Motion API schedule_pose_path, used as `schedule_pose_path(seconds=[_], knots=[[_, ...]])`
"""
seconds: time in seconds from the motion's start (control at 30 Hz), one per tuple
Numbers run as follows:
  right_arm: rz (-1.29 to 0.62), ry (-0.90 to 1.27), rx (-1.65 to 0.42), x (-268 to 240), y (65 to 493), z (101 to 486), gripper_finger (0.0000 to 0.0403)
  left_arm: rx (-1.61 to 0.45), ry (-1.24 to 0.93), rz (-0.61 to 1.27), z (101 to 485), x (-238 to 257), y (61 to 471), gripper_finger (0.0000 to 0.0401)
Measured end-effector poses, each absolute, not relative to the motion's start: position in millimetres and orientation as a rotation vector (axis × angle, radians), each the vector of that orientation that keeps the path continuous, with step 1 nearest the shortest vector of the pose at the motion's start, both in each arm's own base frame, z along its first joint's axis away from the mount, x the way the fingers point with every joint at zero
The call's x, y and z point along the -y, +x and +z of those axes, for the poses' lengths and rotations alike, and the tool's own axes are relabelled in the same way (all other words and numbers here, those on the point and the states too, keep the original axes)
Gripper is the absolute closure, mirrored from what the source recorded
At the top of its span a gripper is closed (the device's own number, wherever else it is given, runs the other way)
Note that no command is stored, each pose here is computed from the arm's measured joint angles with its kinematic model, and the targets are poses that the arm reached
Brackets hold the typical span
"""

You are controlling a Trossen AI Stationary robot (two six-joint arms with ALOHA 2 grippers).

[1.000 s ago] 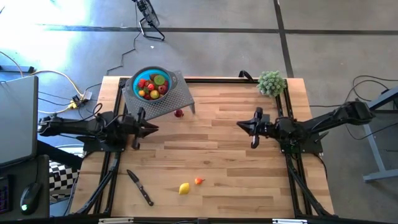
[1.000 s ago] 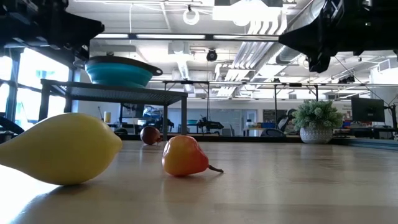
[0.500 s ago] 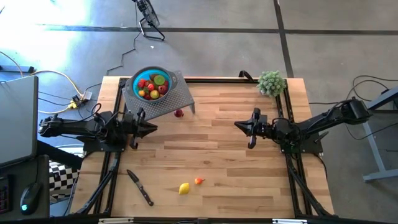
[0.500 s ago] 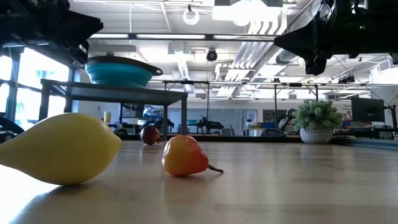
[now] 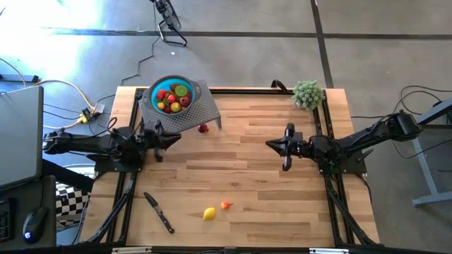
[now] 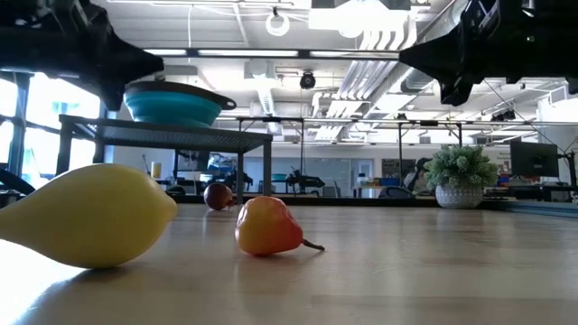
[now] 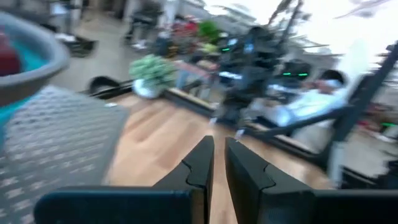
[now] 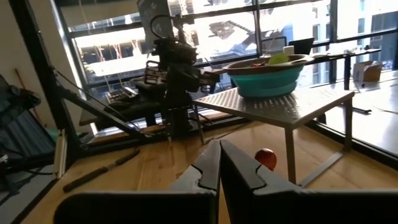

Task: Pick & Place Fruit
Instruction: Put the red pomegranate into the blue strainer bowl on the shelf

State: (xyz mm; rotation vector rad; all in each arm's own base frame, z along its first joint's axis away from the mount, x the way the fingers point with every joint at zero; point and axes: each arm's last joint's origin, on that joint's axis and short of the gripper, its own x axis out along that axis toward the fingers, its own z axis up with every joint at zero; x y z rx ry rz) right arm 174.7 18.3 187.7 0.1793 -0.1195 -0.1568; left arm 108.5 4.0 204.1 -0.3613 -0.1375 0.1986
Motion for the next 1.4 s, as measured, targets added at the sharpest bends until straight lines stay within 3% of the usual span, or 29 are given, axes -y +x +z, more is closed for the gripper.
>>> schedule_pose_path(seconds=[0.33,0.8,1.4], knots=[[-0.122,0.174,0.101,-19.5,175.7,185.8,0.0401,0.088,-0.377,0.338,195.6,20.5,127.3,0.0364],[-0.066,0.212,0.045,-21.3,176.2,180.6,0.04,0.051,-0.247,0.634,207.7,107.7,143.1,0.0364],[0.059,0.232,-0.021,-35.1,174.3,175.5,0.04,0.092,-0.22,0.783,174.5,188.9,230.3,0.0364]])
